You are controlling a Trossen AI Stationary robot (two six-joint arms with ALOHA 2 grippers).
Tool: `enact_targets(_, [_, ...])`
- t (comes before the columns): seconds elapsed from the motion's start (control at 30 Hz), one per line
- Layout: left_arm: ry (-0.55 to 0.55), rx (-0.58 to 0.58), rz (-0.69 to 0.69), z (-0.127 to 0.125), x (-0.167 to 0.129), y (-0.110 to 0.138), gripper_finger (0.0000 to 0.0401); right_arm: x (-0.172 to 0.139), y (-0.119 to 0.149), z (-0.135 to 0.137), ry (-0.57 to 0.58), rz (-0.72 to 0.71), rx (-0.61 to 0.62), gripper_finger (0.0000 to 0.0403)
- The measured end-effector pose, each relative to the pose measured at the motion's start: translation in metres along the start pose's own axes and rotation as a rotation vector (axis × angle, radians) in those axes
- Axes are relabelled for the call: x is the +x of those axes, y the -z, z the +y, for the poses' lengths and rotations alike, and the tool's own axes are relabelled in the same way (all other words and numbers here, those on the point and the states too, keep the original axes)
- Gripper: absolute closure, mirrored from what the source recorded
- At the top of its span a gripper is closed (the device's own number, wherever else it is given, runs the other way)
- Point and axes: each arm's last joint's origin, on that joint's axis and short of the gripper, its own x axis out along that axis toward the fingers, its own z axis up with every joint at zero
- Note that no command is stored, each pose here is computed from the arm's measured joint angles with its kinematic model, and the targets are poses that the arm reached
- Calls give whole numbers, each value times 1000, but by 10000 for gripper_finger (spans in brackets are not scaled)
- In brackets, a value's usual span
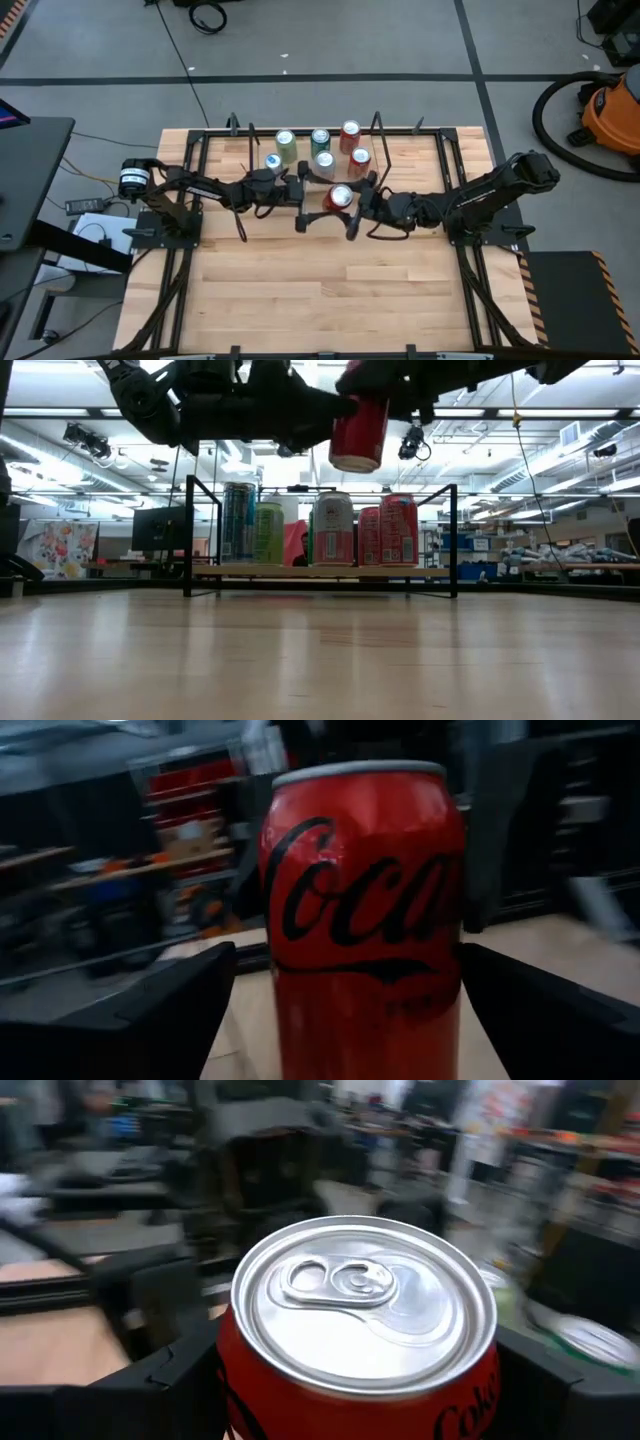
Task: Place canned beverage on shelf
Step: Put the red-black soda can on the shelf
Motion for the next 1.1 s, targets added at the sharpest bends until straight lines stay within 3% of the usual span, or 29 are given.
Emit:
enact_targets(0.27, [-234,87,191,-23,1,8,5,-8,9,2,254,56,103,82])
enact_targets(0.43, [-341,50,264,-49,0,12,5,-5,18,2,295,82,210,82])
enact_targets(0.7, [-338,-71,292,-78,3,28,5,2,29,21,257,32,243,82])
enact_targets(0.93, [-357,-42,302,-106,4,42,5,-9,32,39,287,19,284,82])
enact_targets(1.1, [-356,-56,275,-118,6,55,5,-7,54,54,317,27,304,82])
